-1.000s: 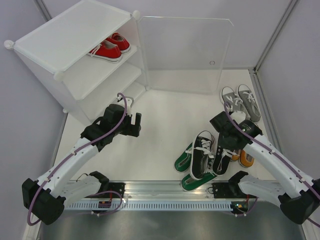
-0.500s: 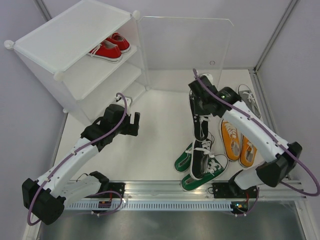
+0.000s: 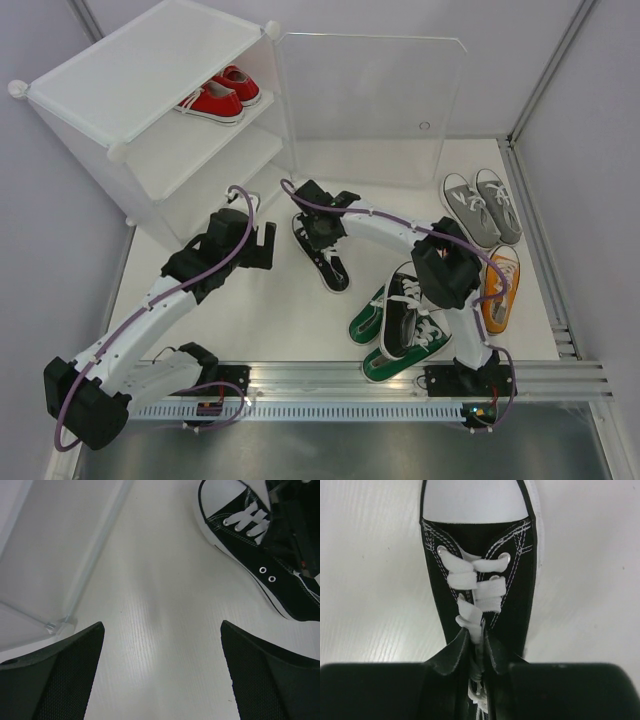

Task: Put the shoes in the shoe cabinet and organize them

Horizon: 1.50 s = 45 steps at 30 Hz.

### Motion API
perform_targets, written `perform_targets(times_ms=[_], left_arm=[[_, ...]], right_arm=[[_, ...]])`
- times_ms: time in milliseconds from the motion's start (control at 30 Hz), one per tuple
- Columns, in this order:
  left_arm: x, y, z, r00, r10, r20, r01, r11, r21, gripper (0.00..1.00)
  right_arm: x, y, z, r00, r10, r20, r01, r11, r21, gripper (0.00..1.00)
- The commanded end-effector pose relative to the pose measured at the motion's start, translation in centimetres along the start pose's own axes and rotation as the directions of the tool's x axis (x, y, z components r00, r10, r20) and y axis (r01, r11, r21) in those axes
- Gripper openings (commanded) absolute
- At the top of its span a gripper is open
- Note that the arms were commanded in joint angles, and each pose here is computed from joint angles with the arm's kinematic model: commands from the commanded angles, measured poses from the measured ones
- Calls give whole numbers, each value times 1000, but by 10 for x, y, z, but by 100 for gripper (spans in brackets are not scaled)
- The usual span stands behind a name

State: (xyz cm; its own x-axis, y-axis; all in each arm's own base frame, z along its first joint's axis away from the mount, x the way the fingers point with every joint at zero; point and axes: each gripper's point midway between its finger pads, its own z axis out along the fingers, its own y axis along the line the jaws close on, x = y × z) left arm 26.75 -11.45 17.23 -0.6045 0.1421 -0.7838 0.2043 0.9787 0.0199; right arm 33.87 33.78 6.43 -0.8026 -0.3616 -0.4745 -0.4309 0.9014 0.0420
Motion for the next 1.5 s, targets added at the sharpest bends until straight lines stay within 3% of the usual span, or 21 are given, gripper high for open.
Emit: perform_targets(times_ms=[0,33,167,300,433,667,900,1067,1367,1467], left_arm=[[-11,2,0,997,-58,50,59,998,-16,100],[-13,-2,-1,995,-84,48,84,996,-3,100],[-10,-14,-6,982,-188,7,188,981,39,100],[0,-35,1,950,-298,-87,305,950,71,100],[4,-67,11,922,-355,-154,368,927,70,99],[10,-124,46,897,-374,-234,387,922,10,97],[21,-148,86,874,-415,-253,404,910,-97,81],[30,-159,112,865,-428,-261,401,903,-153,73],[63,-177,134,837,-442,-323,394,896,-205,49],[62,-179,127,831,-453,-324,410,891,-195,50]], right_arm=[[-61,27,-12,983,16,185,-1,996,-84,20],[-62,26,-16,981,20,192,-4,996,-84,39],[-70,9,-54,963,35,266,-26,999,-36,76],[-68,-33,-124,911,96,400,-135,988,71,90],[-28,-80,-157,879,146,455,-256,948,189,98],[32,-128,-206,776,242,582,-411,894,177,98],[73,-140,-219,729,282,624,-433,896,101,98],[84,-140,-216,734,280,618,-417,905,85,98],[96,-143,-203,766,232,599,-374,920,121,98],[98,-143,-202,772,227,594,-367,922,124,98]])
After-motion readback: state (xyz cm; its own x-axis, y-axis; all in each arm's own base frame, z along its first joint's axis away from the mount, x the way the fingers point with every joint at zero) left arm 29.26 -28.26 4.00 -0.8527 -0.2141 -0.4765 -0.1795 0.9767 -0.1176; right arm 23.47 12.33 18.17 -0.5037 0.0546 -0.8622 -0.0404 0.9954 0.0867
